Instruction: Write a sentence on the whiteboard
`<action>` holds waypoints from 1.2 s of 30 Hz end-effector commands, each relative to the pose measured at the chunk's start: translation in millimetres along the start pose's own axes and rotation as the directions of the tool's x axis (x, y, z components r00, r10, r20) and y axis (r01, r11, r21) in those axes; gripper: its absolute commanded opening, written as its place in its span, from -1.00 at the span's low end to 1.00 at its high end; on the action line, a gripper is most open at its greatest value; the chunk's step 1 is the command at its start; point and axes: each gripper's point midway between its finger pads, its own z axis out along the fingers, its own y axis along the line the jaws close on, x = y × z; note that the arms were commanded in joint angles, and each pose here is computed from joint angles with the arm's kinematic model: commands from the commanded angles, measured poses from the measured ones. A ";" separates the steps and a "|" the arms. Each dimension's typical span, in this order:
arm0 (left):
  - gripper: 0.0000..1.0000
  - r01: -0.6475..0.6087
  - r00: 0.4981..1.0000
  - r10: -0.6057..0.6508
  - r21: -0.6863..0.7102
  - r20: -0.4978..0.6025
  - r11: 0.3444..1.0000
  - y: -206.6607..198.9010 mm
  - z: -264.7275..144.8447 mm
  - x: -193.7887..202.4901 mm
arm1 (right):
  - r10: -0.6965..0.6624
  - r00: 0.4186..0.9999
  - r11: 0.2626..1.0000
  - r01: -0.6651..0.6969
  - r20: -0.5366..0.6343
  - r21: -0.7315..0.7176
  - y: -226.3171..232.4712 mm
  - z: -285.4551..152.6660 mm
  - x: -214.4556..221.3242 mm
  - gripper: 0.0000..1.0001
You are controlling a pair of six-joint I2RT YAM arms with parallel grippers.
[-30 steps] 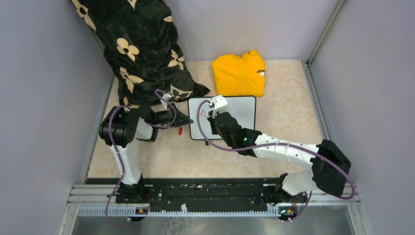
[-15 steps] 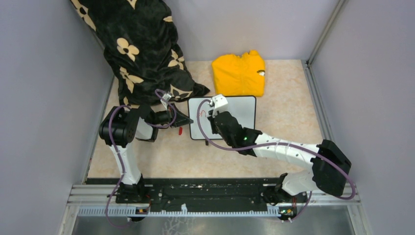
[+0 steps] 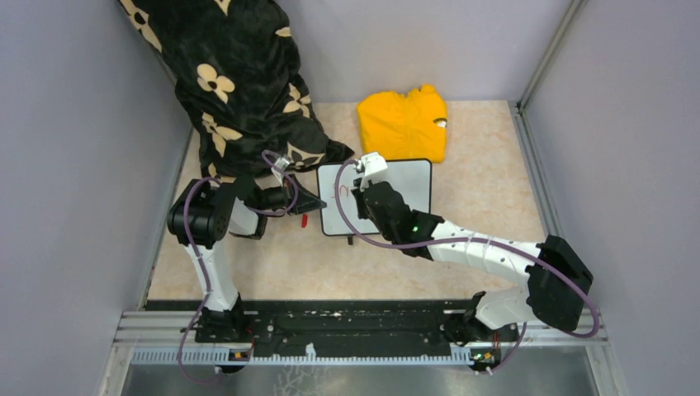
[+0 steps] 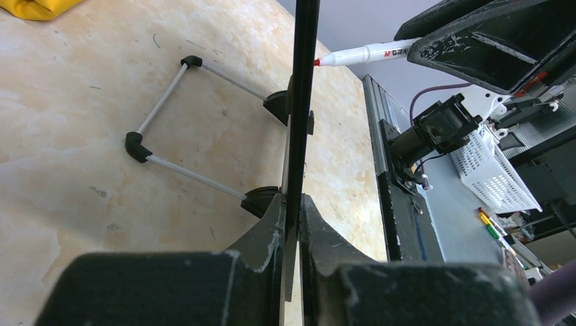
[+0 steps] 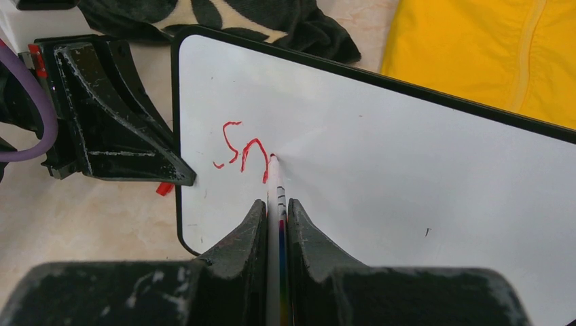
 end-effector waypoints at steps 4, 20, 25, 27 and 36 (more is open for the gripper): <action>-1.00 -0.244 0.969 0.241 0.071 0.049 0.967 -20.3 1.9 -19.2 | 0.030 0.997 0.997 -0.036 0.077 0.075 -22.3 -0.9 -30.8 -1.00; -1.00 -0.242 0.970 0.239 0.071 0.048 0.968 -20.4 1.9 -18.9 | 0.037 0.999 0.998 -0.038 0.023 0.059 -27.1 -9.6 -2.5 -1.00; -1.00 -0.242 0.970 0.239 0.071 0.049 0.968 -20.7 1.9 -19.2 | 0.038 0.999 0.998 -0.038 0.002 0.045 -25.9 -11.3 5.9 -1.00; -1.00 -0.242 0.970 0.239 0.071 0.049 0.968 -20.6 1.9 -19.1 | 0.038 0.999 0.999 -0.038 -0.002 0.037 -25.0 -12.0 8.0 -1.00; -1.00 -0.243 0.970 0.240 0.072 0.048 0.967 -20.9 2.3 -18.9 | 0.039 0.999 0.999 -0.038 -0.021 0.011 -22.5 -15.6 14.8 -1.00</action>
